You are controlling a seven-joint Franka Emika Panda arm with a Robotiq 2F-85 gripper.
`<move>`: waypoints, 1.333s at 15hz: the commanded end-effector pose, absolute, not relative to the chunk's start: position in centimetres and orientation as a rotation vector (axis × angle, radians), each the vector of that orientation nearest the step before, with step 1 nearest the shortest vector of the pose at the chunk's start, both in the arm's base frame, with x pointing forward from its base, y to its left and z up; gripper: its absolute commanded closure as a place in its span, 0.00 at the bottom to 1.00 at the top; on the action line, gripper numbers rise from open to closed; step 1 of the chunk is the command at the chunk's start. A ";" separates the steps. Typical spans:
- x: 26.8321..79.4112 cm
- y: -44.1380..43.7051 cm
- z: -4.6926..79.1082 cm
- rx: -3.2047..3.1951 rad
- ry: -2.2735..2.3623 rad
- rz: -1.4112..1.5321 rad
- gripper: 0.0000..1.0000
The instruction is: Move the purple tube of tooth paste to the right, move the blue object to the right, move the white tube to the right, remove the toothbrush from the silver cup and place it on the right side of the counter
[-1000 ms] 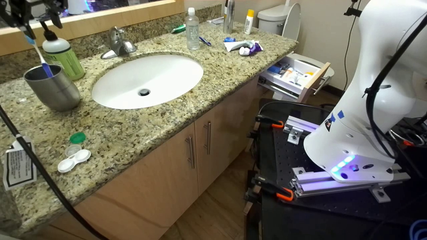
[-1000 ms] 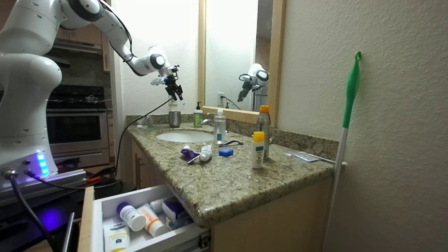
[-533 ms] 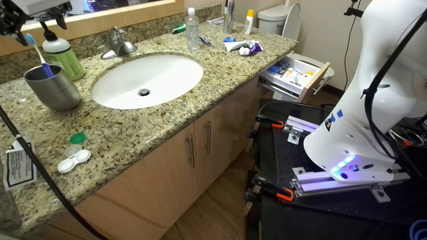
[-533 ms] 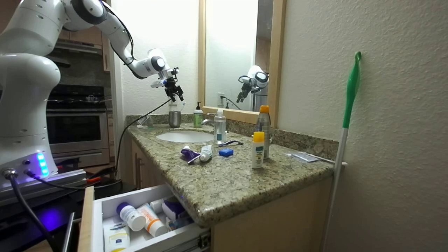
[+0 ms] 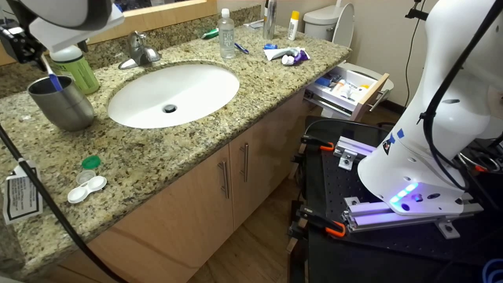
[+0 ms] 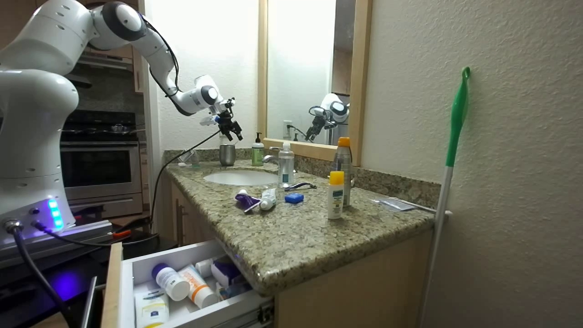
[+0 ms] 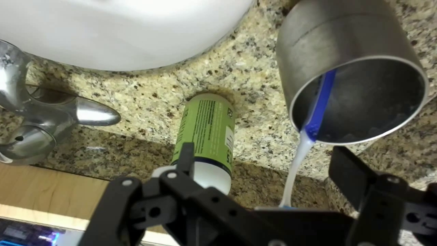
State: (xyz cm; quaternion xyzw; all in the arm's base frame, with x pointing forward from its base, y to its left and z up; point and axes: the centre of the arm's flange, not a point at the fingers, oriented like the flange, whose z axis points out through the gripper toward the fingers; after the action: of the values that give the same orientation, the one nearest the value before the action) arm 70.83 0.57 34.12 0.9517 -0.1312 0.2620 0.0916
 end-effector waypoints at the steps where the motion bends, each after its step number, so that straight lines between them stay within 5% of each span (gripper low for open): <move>1: 71.3 0.4 33.7 2.785 -0.401 0.859 0.00; 19: 71.4 -0.7 34.1 2.767 -0.416 0.933 0.00; 20: 71.5 -0.7 34.1 2.772 -0.406 0.941 0.25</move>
State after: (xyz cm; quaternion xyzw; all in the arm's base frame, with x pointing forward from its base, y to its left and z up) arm 71.43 -0.74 34.07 0.9338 -0.1403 0.3148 0.0957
